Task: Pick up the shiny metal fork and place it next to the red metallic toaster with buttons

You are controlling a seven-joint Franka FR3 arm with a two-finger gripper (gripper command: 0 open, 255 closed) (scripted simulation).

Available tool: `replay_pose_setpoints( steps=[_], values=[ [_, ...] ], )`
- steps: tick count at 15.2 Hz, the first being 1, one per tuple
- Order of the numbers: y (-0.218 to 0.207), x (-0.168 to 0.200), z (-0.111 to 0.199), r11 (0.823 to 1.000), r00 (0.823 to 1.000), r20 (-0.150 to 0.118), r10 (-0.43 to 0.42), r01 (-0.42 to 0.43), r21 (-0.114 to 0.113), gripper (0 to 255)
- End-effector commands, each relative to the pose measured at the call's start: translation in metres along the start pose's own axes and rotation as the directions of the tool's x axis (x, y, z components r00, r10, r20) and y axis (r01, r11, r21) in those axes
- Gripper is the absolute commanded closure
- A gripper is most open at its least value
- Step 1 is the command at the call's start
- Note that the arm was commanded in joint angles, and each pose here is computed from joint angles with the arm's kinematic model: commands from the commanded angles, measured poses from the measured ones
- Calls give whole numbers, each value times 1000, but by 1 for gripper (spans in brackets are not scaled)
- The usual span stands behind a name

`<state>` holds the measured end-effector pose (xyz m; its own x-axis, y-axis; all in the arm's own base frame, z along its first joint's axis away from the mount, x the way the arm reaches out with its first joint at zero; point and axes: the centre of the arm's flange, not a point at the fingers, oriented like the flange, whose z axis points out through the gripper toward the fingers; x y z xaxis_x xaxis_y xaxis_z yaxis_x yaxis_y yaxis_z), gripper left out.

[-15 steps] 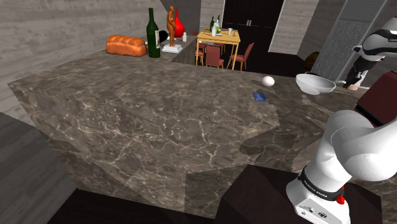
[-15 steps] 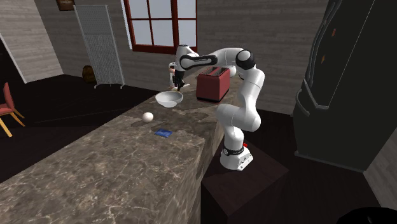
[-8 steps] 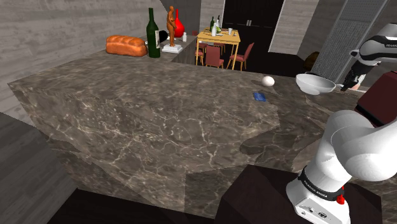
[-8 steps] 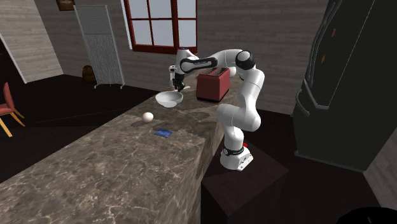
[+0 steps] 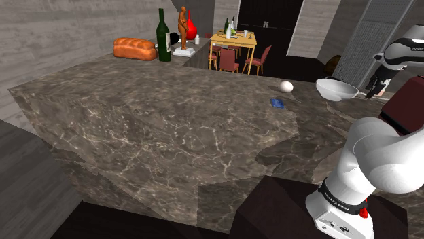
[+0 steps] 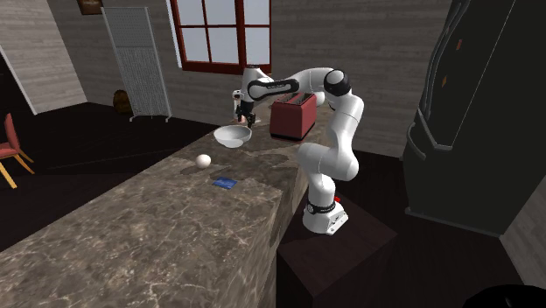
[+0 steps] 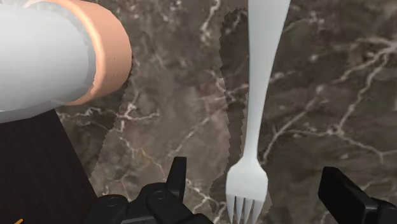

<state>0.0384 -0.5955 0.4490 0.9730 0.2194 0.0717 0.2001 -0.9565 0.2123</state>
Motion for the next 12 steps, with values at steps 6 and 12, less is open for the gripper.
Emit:
replay_pose_setpoints(
  steps=[6, 12],
  values=[
    [0, 0, -50, 1000, 1000, 0, 0, 0, 0, 0],
    [0, 0, -50, 1000, 1000, 0, 0, 0, 0, 0]
  ],
)
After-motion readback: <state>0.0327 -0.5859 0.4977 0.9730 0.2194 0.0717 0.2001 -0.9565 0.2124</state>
